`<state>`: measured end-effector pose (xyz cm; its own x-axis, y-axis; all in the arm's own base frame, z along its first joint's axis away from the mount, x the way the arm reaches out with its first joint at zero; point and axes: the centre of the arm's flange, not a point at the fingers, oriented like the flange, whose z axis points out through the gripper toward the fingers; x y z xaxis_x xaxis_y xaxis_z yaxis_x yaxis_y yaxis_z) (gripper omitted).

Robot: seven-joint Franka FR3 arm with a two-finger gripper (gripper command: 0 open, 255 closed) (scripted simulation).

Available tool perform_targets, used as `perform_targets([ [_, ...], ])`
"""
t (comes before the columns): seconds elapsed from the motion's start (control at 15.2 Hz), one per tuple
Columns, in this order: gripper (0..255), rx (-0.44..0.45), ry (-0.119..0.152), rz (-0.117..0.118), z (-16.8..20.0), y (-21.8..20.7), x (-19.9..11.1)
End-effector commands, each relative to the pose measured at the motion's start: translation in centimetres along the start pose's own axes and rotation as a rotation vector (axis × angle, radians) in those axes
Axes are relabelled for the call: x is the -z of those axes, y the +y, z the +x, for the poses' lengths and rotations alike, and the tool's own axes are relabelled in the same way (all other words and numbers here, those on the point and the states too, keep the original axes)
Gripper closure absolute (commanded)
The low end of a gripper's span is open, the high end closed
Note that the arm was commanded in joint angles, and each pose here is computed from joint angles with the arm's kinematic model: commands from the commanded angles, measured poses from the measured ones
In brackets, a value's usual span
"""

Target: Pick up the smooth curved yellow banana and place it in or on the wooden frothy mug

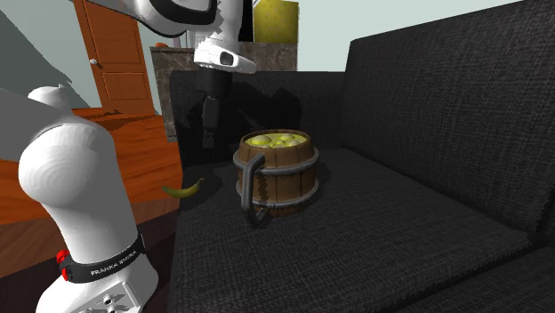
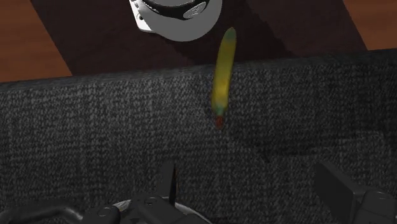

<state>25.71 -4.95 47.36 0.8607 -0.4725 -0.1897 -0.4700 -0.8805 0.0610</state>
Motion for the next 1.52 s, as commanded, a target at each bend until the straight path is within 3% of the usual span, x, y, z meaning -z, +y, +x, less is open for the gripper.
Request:
perform_targets([
  [0.0,0,-0.061,-0.043,0.003,-0.5,0.2,-2.3],
  [0.33,0,-0.192,-0.138,0.011,-2.6,0.5,-7.2],
  [0.86,0,-0.192,-0.138,0.011,-3.2,0.4,-11.2],
  [1.32,0,-0.192,-0.138,0.011,-3.2,0.4,-11.2],
  [1.39,255,-0.192,-0.138,0.011,-3.2,0.4,-11.2],
  [1.45,255,-0.192,-0.138,0.011,-3.2,0.4,-11.2],
])
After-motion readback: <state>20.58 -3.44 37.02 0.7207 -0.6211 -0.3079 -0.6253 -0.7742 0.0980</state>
